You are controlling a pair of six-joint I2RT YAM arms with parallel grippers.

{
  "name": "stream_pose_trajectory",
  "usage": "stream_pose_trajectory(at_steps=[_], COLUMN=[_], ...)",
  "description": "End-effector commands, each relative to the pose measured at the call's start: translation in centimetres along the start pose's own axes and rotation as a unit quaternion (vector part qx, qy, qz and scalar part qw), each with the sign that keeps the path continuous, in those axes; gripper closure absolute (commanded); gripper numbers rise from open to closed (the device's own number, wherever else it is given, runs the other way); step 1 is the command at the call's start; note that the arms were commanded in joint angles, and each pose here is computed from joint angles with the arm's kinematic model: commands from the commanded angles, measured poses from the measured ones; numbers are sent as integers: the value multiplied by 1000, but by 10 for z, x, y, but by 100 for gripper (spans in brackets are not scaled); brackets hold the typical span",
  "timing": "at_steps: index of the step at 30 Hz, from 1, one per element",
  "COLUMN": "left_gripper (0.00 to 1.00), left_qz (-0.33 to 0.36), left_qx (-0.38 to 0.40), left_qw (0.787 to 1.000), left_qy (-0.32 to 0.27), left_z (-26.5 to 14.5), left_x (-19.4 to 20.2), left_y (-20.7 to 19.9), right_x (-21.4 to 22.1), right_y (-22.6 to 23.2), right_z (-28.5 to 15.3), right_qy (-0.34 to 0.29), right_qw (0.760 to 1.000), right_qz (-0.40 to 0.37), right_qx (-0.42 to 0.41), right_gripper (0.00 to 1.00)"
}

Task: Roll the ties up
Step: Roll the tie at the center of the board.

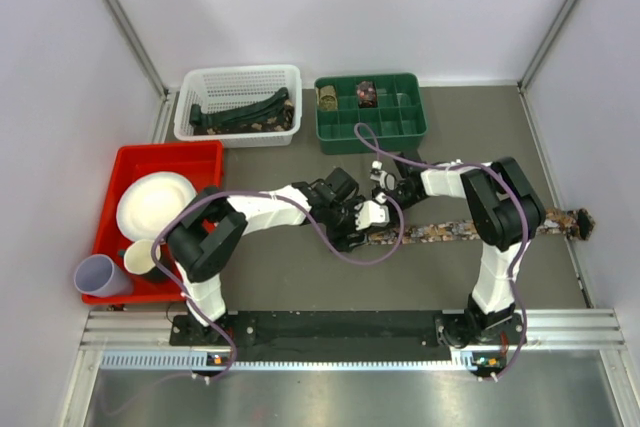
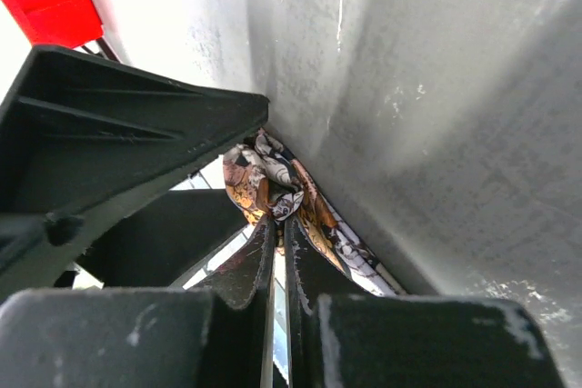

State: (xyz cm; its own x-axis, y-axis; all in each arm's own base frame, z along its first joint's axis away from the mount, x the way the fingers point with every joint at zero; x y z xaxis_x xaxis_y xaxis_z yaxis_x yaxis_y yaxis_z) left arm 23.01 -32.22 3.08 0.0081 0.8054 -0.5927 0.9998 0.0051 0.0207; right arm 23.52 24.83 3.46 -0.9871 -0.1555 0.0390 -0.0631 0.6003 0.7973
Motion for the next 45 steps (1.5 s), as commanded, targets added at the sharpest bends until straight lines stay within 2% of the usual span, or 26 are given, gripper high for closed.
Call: stream_pose_trajectory(at_steps=[1,10,12,16,20,24,26,30,39,45], left_gripper=[23,23,28,54,67,74,73,42,35,41], left_qz=[-3,15,19,21,37,30,30,11,-26,-20], left_qx=[-20,-10,-5,15,29,33,37,31,15,10], left_qw=[1000,1000,1000,999,998,998,997,998,999,1000], left_qy=[-9,2,8,38,42,55,53,47,17,-14], left_z=[3,21,24,21,11,12,13,11,-13,-17], left_x=[-10,-11,-9,7,19,27,26,20,28,12], left_y=[11,9,7,-2,-16,-20,-20,-18,-7,-4], right_x=[-1,1,1,1,-2,-4,-6,-9,-6,-5], right_y=[1,10,12,12,8,3,0,-10,-32,-39], right_z=[2,-1,-2,-3,-7,-8,-7,-3,2,2], right_qy=[4,5,5,5,4,3,1,-2,2,0], right_qw=[1000,1000,1000,1000,1000,1000,1000,1000,998,997], right_qz=[-16,-17,-17,-19,-20,-19,-19,-21,-9,-4], right_qx=[-2,-21,-22,-16,-6,2,6,23,62,78], right_gripper=[100,100,100,100,100,100,100,100,100,100])
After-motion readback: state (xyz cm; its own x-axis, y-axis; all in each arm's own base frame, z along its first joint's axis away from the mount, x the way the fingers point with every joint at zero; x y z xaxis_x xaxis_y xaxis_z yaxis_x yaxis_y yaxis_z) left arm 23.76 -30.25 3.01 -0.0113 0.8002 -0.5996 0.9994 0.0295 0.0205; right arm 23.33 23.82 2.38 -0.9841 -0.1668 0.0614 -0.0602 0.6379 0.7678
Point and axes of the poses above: each gripper's point midway between its finger pads, its own z axis out along the fingers, its own y axis along the line the jaws close on, x = y × z, the point moved 1 cm from there along -z, back along the fingers, and after that the axes turned 2 degrees about z, right-handed, at the moved point
